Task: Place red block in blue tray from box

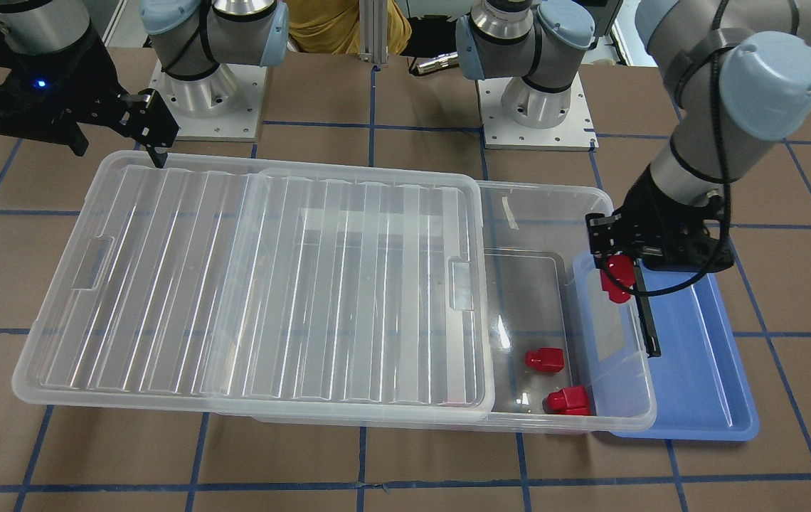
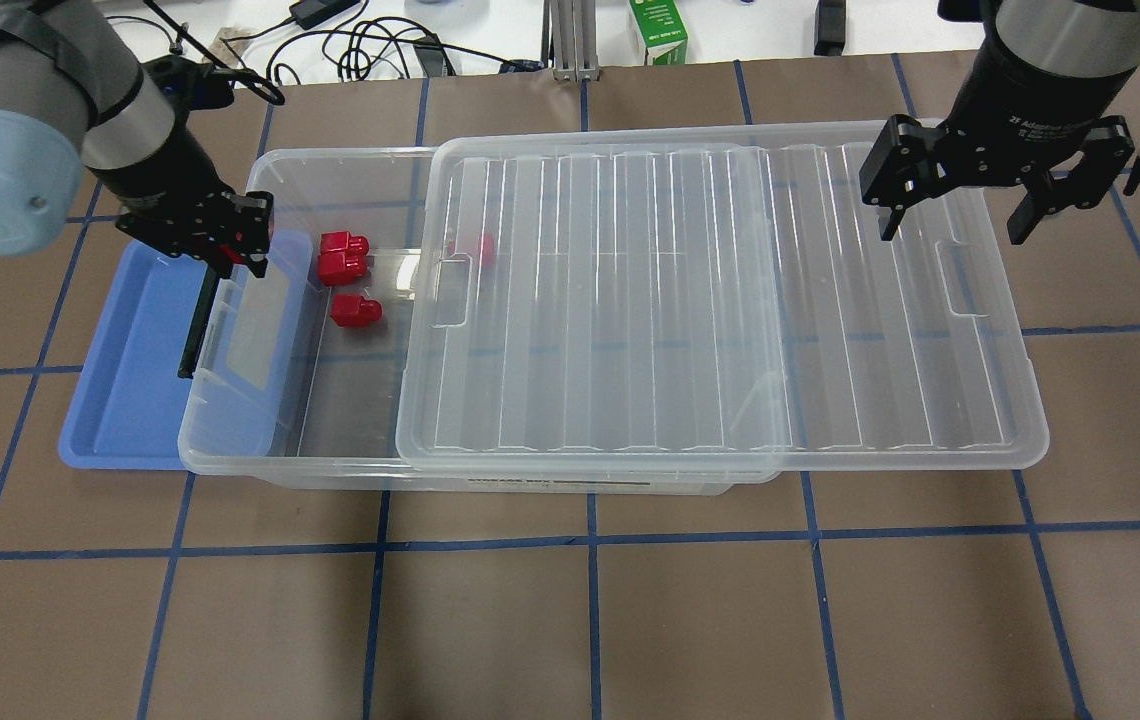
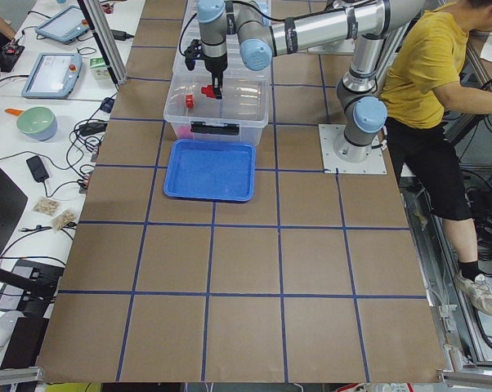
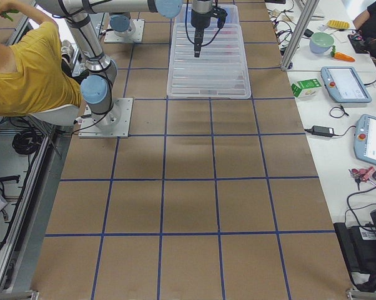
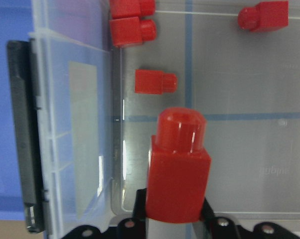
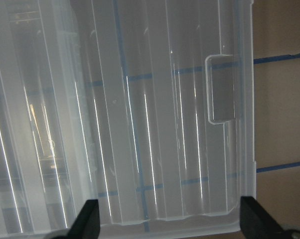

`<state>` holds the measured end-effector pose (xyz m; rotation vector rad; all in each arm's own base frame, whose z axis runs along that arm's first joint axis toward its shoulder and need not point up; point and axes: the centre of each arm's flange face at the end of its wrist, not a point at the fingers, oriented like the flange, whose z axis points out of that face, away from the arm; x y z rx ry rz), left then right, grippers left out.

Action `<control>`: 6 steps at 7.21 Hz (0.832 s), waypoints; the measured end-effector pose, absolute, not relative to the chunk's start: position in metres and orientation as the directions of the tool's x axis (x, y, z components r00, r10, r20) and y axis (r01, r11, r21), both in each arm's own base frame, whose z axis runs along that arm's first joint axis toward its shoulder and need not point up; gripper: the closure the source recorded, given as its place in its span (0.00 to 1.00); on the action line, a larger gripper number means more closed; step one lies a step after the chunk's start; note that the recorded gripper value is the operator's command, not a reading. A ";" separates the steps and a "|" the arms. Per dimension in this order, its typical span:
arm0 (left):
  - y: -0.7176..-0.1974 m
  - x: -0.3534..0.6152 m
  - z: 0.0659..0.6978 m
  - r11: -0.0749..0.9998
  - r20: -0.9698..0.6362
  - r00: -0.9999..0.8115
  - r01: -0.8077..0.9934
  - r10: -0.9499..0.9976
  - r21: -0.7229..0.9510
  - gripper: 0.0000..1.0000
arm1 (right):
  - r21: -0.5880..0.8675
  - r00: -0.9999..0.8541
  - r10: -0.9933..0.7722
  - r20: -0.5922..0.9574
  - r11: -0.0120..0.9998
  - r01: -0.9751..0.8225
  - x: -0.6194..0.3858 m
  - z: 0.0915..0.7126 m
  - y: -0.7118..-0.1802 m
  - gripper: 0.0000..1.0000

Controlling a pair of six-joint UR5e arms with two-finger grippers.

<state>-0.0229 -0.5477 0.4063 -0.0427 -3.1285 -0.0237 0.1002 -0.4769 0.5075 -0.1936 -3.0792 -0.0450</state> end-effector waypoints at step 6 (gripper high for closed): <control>-0.565 0.159 0.294 0.993 0.052 -0.992 0.117 0.115 0.030 1.00 | 0.024 -0.991 0.123 0.058 0.992 0.125 0.100 0.508 -0.477 0.00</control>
